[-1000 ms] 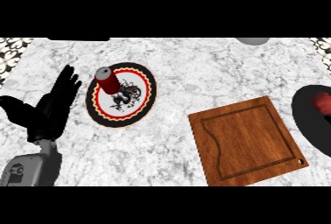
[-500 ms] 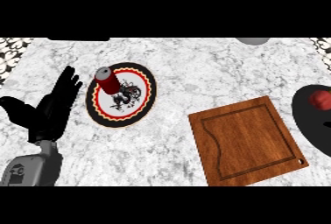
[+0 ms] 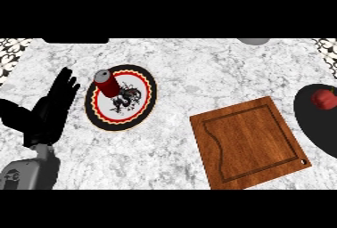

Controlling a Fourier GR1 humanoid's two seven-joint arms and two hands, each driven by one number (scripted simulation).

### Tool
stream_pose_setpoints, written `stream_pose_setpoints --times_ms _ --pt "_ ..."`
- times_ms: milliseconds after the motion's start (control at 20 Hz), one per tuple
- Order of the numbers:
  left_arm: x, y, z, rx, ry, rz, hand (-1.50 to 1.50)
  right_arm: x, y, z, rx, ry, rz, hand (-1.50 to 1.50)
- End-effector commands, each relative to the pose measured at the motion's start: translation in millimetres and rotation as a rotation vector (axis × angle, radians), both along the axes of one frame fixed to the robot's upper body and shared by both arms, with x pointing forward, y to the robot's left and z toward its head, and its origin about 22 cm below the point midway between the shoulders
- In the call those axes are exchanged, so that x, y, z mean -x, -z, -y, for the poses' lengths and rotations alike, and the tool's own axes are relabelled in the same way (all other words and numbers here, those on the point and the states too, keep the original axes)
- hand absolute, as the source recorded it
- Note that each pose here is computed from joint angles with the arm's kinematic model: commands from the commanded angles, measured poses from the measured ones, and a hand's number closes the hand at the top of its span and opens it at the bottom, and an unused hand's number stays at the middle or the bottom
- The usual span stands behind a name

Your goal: Pick the bell pepper from the cutting board and place it in the pan

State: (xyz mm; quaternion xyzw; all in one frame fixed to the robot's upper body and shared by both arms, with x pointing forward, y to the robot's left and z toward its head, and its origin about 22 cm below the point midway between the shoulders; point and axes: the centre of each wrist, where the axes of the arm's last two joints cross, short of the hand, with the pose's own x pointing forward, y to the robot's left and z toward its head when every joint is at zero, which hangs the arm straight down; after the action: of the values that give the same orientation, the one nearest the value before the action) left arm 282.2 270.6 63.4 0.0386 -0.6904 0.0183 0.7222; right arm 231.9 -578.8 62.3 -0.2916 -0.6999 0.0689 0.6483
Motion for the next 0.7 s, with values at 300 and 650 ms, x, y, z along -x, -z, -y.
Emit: stream_pose_setpoints --times_ms 300,650 --pt "4.3 4 -14 -0.004 -0.037 -0.003 0.0 80 -24 47 -0.224 -0.13 0.08 -1.5" --pt "6.9 6 -6 -0.002 -0.021 0.002 0.0 97 -13 49 -0.183 -0.1 0.075 -1.5"
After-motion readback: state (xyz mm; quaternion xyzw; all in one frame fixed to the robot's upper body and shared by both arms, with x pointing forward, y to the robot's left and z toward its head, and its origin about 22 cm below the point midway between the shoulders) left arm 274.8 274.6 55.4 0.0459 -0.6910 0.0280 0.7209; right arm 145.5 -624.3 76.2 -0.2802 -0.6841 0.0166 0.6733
